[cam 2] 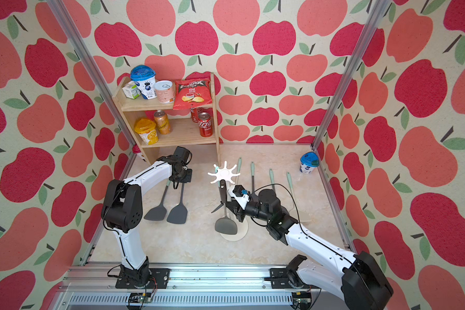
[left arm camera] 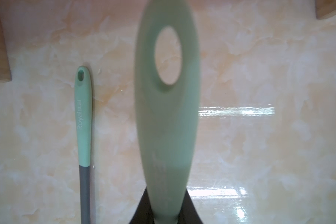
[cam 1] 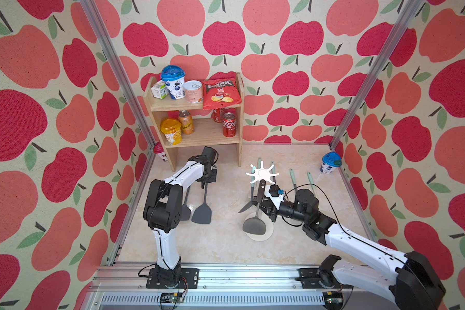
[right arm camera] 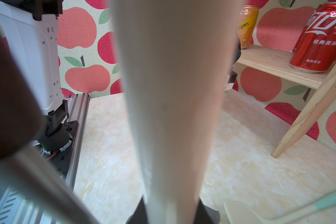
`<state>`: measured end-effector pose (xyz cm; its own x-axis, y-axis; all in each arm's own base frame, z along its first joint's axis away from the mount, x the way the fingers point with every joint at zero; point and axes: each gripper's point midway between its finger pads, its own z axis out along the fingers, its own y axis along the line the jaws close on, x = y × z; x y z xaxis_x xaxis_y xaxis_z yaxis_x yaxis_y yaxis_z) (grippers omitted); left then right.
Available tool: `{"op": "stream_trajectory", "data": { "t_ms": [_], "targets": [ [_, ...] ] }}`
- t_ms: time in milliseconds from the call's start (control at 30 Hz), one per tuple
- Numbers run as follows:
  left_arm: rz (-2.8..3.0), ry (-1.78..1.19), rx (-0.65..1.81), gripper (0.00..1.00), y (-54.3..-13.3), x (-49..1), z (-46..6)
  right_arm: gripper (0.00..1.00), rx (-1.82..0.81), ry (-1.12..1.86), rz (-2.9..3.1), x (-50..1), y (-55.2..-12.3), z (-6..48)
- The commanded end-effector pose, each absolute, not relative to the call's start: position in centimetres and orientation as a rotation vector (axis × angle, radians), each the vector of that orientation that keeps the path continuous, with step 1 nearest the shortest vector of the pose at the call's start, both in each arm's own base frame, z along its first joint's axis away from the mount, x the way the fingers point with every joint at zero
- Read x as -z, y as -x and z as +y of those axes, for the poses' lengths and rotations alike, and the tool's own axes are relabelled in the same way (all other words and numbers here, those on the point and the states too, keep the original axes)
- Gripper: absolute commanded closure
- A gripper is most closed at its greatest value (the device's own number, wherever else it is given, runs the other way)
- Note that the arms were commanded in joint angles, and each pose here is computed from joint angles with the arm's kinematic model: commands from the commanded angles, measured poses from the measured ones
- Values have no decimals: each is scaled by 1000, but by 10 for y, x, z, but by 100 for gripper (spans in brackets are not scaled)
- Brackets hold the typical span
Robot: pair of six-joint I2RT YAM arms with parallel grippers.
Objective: Take the spatula off the kitchen utensil rack
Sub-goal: Place the spatula at the center of the board.
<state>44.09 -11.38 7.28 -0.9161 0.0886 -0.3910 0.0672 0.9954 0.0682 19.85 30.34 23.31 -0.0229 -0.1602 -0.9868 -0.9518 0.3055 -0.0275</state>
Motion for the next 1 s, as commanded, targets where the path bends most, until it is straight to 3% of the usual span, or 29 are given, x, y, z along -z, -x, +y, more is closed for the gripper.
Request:
{"op": "stream_trajectory", "data": {
  "t_ms": [0,433,900,967],
  "targets": [
    [2714,-88,-48,100,-452,-75,-113,100,-796,1088,1619,-195,-209,291],
    [2752,-95,-79,100,-475,-35,-103,100,-786,1089,1625,-193,-210,290],
    [2810,-101,-126,100,-473,-11,-99,100,-783,1091,1630,-191,-211,290],
    [2817,-103,-119,94,-473,-8,-101,100,-783,1089,1630,-191,-211,290]
  ]
}}
